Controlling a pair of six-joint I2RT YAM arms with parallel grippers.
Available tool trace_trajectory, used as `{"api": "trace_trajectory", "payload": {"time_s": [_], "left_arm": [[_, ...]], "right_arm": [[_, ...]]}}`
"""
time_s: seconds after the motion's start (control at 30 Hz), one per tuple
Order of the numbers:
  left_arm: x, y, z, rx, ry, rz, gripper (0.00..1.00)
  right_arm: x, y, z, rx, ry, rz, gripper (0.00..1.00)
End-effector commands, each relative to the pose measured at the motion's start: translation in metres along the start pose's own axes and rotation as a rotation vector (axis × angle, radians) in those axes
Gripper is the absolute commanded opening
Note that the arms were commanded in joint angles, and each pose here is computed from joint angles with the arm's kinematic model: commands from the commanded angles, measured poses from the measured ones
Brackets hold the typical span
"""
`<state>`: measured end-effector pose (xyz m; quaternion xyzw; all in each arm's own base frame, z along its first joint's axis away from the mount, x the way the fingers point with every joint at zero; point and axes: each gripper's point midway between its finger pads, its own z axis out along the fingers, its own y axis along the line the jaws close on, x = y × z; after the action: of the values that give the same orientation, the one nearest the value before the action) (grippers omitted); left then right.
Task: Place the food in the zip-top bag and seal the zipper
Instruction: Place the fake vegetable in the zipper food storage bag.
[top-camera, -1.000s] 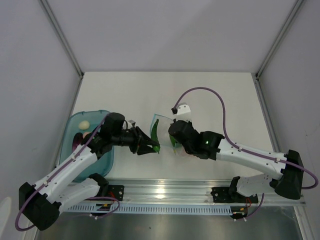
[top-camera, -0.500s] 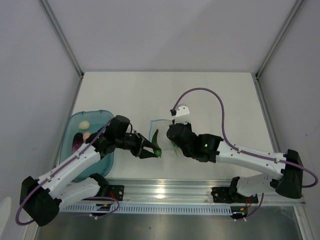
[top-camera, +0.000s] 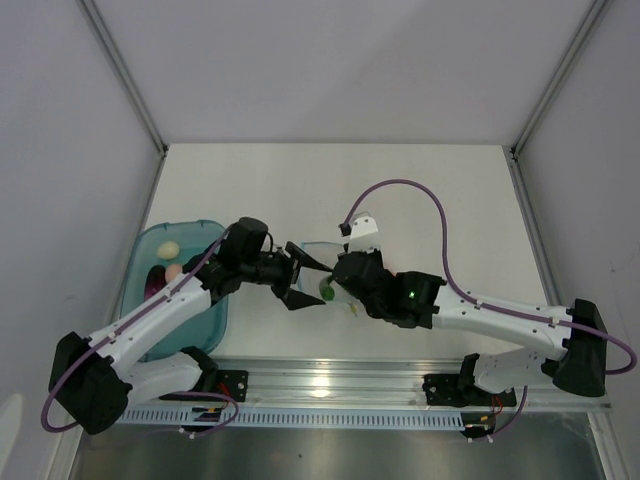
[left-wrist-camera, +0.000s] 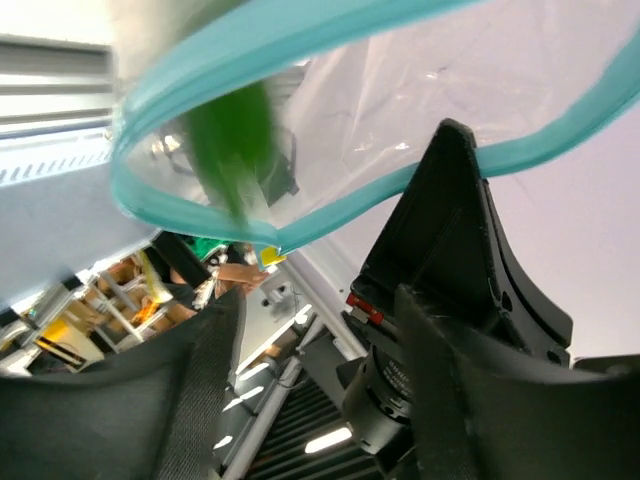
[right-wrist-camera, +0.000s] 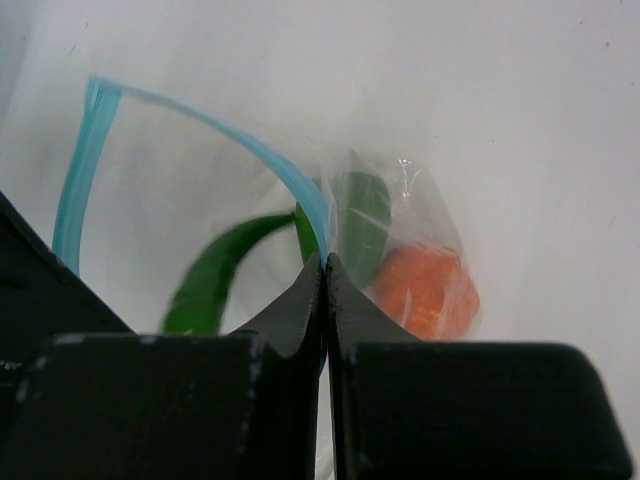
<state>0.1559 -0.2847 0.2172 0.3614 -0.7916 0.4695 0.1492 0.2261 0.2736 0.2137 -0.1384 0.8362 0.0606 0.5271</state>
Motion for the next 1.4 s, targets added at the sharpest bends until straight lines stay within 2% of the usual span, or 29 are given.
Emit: {"api": "trace_trajectory", "payload": {"time_s": [0.0, 0.03, 0.2, 0.4, 0.5, 0.53, 0.67, 0.8, 0.9, 0.93, 1.1, 1.2, 1.37], "left_arm": [[0.013, -0.025, -0.006, 0.064, 0.015, 0.060, 0.74], [0.014, -0.028, -0.007, 0.068, 0.014, 0.069, 0.79], [0.014, -0.027, -0.011, 0.066, -0.004, 0.086, 0.83], [0.011, -0.039, -0.033, 0.093, -0.121, 0.277, 0.84], [0.010, -0.045, -0.042, 0.152, -0.153, 0.376, 0.83], [0.012, -0.056, -0.046, 0.217, -0.154, 0.416, 0.83], [0.000, -0.042, -0.053, 0.306, -0.177, 0.447, 0.84], [-0.018, -0.039, -0.070, 0.380, -0.306, 0.547, 0.88], [-0.030, -0.038, -0.084, 0.378, -0.429, 0.711, 0.96], [-0.034, -0.040, -0.091, 0.369, -0.472, 0.720, 1.00], [-0.078, -0.014, -0.104, 0.242, -0.614, 0.659, 0.99], [-0.116, -0.001, -0.124, 0.162, -0.751, 0.593, 1.00], [-0.170, 0.030, -0.168, -0.085, -1.007, 0.461, 1.00]], "right_arm": [[-0.013, -0.004, -0.006, 0.012, -0.048, 0.042, 0.00], [-0.013, -0.003, -0.006, 0.010, -0.048, 0.044, 0.00], [-0.014, -0.003, -0.007, 0.008, -0.049, 0.044, 0.00], [-0.014, -0.005, -0.008, 0.010, -0.044, 0.049, 0.00], [-0.012, -0.004, -0.008, 0.000, -0.030, 0.056, 0.00], [-0.010, -0.003, -0.007, -0.004, -0.021, 0.059, 0.00], [-0.007, -0.004, -0.006, -0.014, 0.002, 0.067, 0.00], [-0.005, -0.005, -0.005, -0.035, 0.020, 0.090, 0.00], [-0.005, -0.004, -0.004, -0.051, 0.032, 0.100, 0.00], [-0.005, -0.003, -0.004, -0.056, 0.034, 0.098, 0.00], [-0.005, -0.003, -0.004, -0.060, 0.039, 0.086, 0.00], [-0.004, -0.004, -0.003, -0.061, 0.044, 0.083, 0.00], [0.000, -0.004, -0.001, -0.065, 0.055, 0.072, 0.00]]}}
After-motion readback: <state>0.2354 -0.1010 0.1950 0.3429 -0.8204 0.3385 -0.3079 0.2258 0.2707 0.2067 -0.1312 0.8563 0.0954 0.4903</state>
